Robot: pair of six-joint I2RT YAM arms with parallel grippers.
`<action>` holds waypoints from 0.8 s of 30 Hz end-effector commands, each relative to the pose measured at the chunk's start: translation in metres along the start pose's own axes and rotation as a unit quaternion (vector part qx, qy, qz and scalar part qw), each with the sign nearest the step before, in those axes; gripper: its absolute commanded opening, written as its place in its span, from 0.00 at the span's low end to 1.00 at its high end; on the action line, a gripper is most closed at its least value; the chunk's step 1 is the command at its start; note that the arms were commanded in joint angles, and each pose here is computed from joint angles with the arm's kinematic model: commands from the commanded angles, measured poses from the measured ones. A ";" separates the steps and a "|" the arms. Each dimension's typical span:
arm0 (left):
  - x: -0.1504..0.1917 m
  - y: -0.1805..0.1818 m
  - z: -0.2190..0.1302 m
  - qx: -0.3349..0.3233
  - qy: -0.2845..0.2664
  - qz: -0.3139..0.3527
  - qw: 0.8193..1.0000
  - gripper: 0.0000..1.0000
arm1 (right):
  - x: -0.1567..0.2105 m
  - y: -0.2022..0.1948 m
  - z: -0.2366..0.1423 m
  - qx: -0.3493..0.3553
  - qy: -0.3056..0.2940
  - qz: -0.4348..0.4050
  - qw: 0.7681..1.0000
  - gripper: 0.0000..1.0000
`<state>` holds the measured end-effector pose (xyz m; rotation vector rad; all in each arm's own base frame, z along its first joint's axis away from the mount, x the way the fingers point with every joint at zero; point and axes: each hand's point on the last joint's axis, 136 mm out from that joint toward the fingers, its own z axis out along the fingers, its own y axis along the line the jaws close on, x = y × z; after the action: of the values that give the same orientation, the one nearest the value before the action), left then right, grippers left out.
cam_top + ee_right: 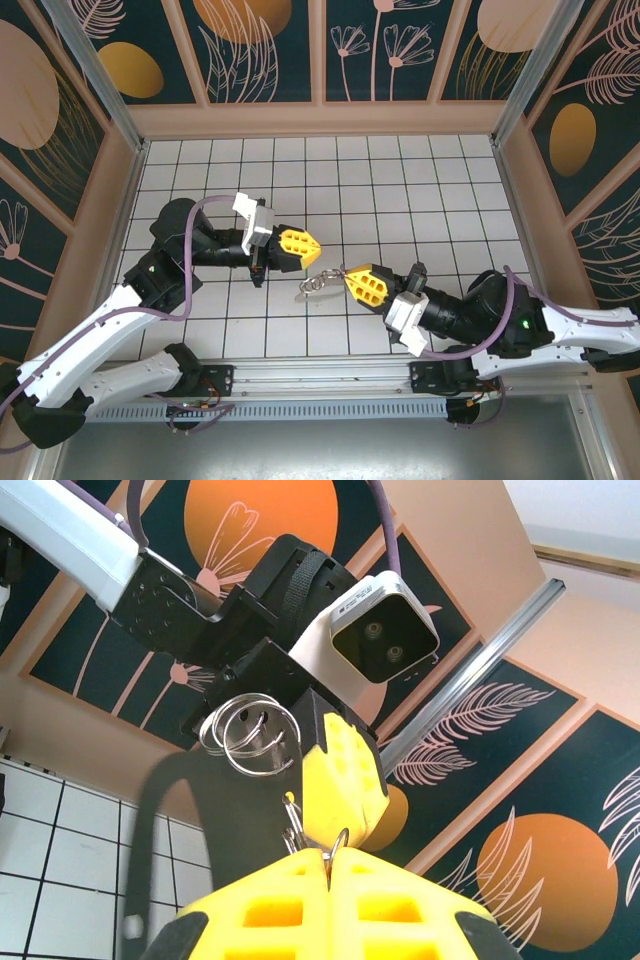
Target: Put the keys on the keyring
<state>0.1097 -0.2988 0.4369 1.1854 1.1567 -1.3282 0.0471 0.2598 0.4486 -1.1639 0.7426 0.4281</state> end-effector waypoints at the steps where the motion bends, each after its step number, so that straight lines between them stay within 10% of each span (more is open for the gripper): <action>1: 0.000 0.006 0.000 -0.015 0.001 0.015 1.000 0.00 | -0.016 -0.028 -0.006 0.045 -0.023 0.024 0.998 0.00; 24: 0.026 0.016 -0.015 -0.077 0.021 0.032 0.996 0.02 | 0.015 -0.046 0.035 0.008 0.014 0.104 0.994 0.00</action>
<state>0.1227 -0.2936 0.4057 1.1603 1.2401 -1.2042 0.1048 0.2742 0.4558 -1.1104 0.9099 0.4493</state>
